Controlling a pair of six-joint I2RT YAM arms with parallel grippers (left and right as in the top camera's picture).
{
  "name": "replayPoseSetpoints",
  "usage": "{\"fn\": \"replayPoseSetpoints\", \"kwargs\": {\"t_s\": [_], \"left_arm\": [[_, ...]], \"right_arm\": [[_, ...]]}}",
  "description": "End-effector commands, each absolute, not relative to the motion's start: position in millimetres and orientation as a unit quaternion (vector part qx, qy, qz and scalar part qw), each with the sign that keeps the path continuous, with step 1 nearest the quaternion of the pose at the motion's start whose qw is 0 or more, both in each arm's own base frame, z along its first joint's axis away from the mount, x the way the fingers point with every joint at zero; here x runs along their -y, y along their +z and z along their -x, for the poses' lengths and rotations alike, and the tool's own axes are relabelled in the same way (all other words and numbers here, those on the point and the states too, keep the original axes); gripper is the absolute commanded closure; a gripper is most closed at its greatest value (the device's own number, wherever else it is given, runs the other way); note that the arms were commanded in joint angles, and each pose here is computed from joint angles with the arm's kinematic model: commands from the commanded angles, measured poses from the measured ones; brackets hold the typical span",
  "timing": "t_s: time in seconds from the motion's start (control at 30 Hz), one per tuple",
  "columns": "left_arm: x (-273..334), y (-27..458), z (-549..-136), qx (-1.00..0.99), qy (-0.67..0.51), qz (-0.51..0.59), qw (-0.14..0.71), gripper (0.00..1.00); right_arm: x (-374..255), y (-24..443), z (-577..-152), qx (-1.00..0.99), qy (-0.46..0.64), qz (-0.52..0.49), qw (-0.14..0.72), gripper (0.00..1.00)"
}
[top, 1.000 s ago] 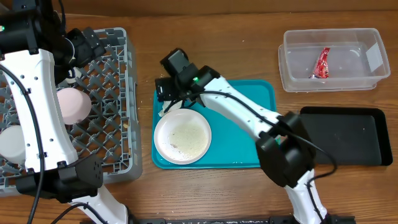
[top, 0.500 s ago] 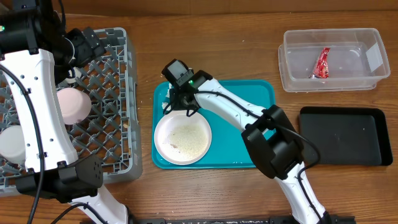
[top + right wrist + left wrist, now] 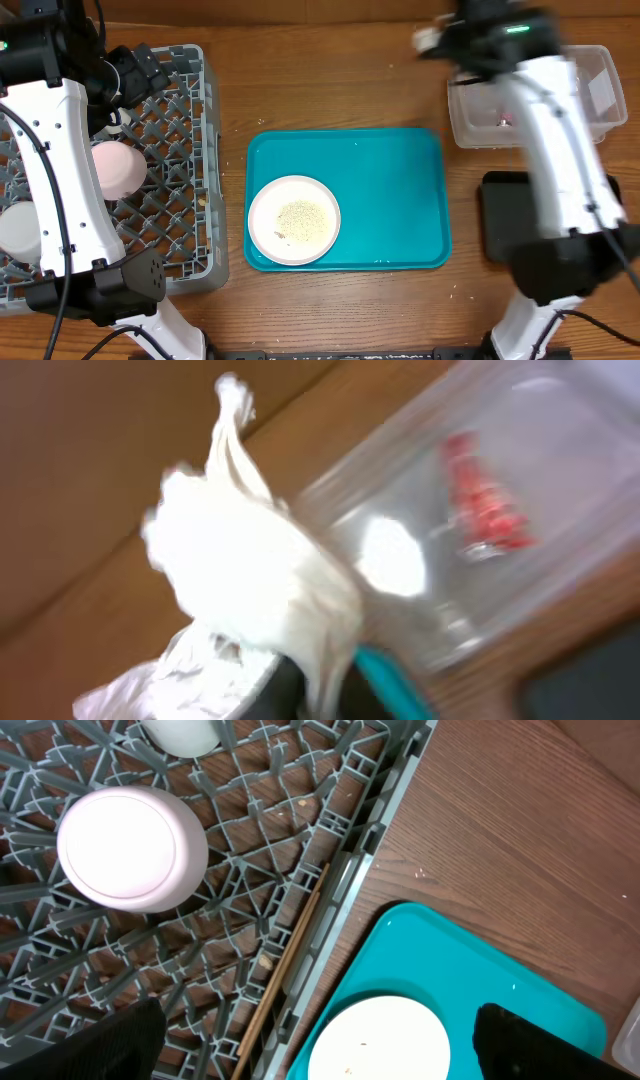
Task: Sort waste into correct bins and load items into the dishwasher
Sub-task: 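Carry the white tissue into the clear container and release, then move the right gripper back toward the white plate on the tray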
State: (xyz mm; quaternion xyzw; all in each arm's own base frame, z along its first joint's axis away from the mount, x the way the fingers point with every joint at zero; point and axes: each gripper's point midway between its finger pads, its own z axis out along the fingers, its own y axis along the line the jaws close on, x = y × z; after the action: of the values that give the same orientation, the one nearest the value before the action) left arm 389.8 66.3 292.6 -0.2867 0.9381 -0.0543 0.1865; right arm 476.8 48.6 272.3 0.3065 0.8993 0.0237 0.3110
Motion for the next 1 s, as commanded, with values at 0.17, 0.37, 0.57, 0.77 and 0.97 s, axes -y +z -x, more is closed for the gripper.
{"fn": "replayPoseSetpoints", "kwargs": {"t_s": [0.17, 0.37, 0.57, 0.77, 0.97], "left_arm": [[-69, 297, -390, -0.939, -0.049, 0.279, 0.194, 0.0], [-69, 297, -390, -0.939, -0.049, 0.279, 0.194, 0.0], [-69, 297, -390, -0.939, -0.049, 0.279, 0.194, 0.0], [-69, 297, -390, -0.939, -0.049, 0.279, 0.194, 0.0], [-69, 297, -390, -0.939, -0.049, 0.279, 0.195, 0.0]], "right_arm": [[25, 207, -486, -0.918, 0.069, -0.335, 0.203, 0.0], [3, 200, -470, -0.932, 0.13, -0.303, 0.147, 0.0], [-92, 206, -434, -0.962, 0.243, -0.098, 0.073, 0.01], [-180, 198, -387, -0.975, 0.214, 0.054, 0.027, 0.01], [-243, 176, -374, -0.986, 0.112, 0.102, 0.075, 0.03]]}}
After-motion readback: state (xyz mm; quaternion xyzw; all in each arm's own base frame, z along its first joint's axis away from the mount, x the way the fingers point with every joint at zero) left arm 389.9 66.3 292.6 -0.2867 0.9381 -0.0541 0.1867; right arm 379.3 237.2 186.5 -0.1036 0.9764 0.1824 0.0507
